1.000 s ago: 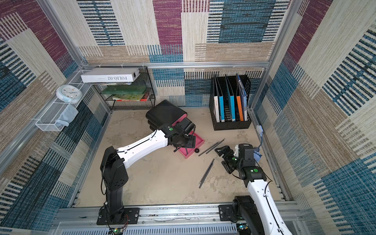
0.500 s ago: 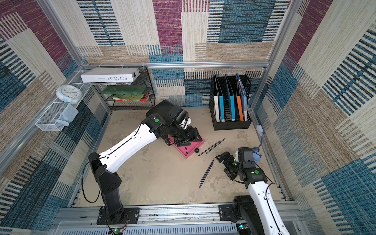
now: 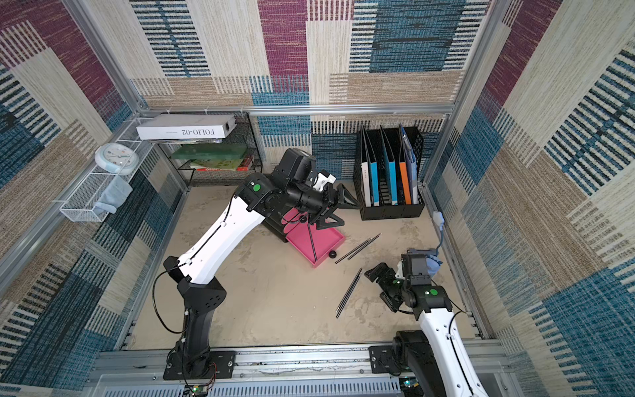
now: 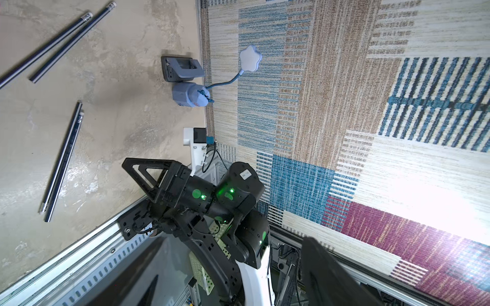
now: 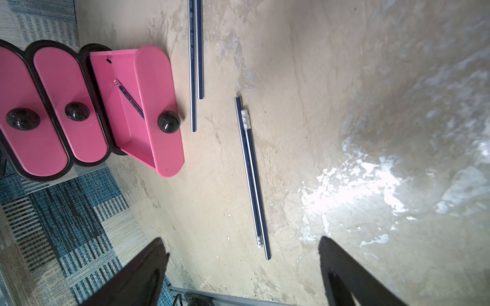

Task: Please place the pencils in the drawer according to their color
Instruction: Pick up the pencil from the center of the board.

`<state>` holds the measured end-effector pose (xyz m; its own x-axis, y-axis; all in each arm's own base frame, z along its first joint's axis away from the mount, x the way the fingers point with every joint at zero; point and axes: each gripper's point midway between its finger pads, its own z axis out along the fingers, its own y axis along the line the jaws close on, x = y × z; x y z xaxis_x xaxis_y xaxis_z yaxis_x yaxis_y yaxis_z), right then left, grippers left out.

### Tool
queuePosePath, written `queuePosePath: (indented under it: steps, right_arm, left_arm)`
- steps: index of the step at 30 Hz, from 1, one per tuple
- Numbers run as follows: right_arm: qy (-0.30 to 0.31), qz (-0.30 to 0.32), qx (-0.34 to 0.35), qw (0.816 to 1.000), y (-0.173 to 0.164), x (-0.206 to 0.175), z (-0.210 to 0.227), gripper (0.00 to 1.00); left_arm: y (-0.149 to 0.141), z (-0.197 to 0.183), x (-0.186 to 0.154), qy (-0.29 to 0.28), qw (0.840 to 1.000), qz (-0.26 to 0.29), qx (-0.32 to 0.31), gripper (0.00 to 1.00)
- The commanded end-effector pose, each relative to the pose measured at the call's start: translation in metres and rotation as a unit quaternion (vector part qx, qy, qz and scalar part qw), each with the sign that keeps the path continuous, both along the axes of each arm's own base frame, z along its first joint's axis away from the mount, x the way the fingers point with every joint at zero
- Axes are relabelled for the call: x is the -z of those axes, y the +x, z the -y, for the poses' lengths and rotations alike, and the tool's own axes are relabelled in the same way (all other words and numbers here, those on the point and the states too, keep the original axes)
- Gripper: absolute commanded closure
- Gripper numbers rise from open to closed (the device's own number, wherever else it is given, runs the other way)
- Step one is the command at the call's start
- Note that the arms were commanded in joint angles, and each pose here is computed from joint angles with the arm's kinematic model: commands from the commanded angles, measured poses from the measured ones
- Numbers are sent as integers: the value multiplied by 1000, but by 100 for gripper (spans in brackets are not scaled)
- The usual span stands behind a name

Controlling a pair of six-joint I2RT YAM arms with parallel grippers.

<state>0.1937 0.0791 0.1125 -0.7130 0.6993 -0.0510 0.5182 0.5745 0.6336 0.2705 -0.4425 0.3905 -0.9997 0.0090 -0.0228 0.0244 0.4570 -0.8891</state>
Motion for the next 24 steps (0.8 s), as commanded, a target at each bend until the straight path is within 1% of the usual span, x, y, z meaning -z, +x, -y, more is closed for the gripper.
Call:
queuePosePath:
  steps: [1,4,7,11,14,17,20,24]
  right_arm:
    - [-4,10,-9,1000,3,-4,-1,7]
    - [-5,11,-11,1000,4,-4,-1,7]
    - [-6,12,-12,1000,4,-4,-1,7]
    - [-3,17,-10,1000,8,-7,-1,7]
    - [-1,17,-8,1000,9,-5,-1,7]
    - [-3,16,-11,1000,8,-4,-1,7]
    - [-4,20,-12,1000,10,-7,-1,6]
    - [-6,26,-12,1000,11,-10,-1,6]
  left_arm:
    - [-4,3,-5,-6,1000,1,5,16]
    - [-4,3,2,1,1000,-6,5,15]
    - [-4,2,1,0,1000,-2,6,14]
    - [4,-4,-1,3,1000,20,-10,14]
    - [3,-1,3,0,1000,9,-4,14]
    - [4,-1,3,-1,1000,19,3,14]
    - [9,-6,14,21,998,53,-2,14]
    - [23,-18,39,80,991,106,-9,12]
